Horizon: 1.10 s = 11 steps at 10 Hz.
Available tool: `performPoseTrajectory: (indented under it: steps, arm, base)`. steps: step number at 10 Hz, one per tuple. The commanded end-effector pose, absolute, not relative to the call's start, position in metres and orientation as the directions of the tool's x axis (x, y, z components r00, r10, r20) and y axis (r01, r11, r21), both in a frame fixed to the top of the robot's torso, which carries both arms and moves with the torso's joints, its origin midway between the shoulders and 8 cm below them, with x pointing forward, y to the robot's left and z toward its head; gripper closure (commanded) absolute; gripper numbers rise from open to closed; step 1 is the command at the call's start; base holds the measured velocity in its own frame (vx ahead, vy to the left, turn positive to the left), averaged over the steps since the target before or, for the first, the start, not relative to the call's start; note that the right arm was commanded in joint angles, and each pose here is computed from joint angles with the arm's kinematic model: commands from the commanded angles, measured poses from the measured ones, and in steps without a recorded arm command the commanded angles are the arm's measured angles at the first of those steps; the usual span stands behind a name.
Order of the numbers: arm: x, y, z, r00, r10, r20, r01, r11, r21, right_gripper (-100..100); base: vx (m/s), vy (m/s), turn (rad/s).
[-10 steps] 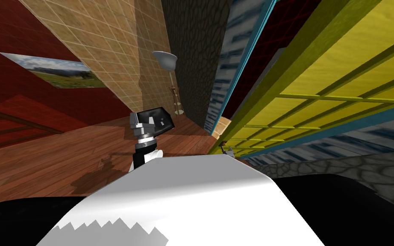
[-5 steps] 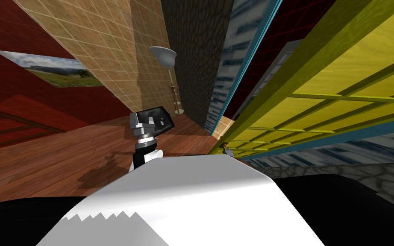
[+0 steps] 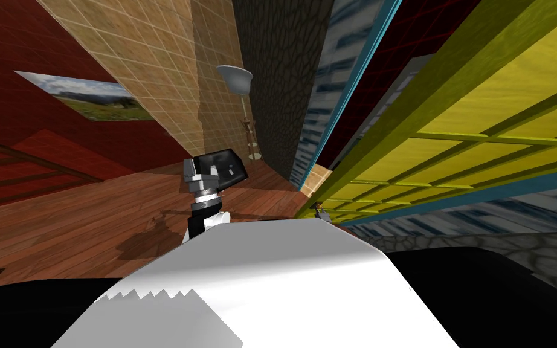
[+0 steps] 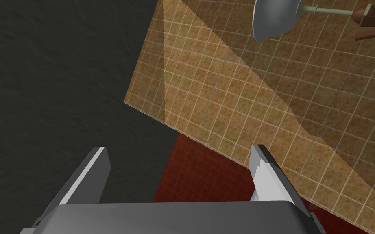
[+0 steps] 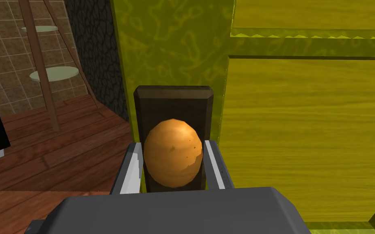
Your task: Pull the door open
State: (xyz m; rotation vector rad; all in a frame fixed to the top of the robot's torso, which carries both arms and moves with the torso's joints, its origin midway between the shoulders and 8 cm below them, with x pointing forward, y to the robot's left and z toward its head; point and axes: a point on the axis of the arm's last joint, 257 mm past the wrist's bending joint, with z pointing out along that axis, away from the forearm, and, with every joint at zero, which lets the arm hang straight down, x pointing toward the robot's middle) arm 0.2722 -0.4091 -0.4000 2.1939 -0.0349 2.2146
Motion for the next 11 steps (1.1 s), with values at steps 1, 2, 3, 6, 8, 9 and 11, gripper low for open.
performPoseTrajectory:
  steps: [1, 2, 3, 6, 8, 9, 11]
  arm:
    - [0.267, -0.408, -0.402, -0.005, 0.000, 1.000, -0.019, -1.000, 0.000, 100]
    - [0.265, -0.407, -0.401, -0.004, 0.000, 1.000, -0.009, -1.000, 0.000, 100]
    - [0.262, -0.407, -0.401, -0.003, 0.000, 1.000, 0.001, -1.000, 0.000, 100]
    - [0.256, -0.406, -0.400, -0.001, 0.000, 1.000, 0.030, -1.000, 0.000, 100]
    - [0.255, -0.405, -0.402, 0.005, -0.001, 1.000, 0.034, -0.999, -0.001, 100]
    - [0.242, -0.403, -0.404, 0.008, 0.000, 1.000, 0.045, -0.999, -0.001, 100]
    - [0.231, -0.402, -0.405, 0.006, 0.001, 1.000, 0.054, -0.999, 0.001, 100]
  base:
    - [-0.184, -0.038, 0.089]
    - [-0.194, -0.035, 0.104]
    - [-0.223, -0.028, 0.124]
    - [-0.203, -0.051, 0.119]
    - [-0.136, -0.034, 0.063]
    - [-0.072, -0.017, 0.088]
    - [-0.097, -0.026, 0.085]
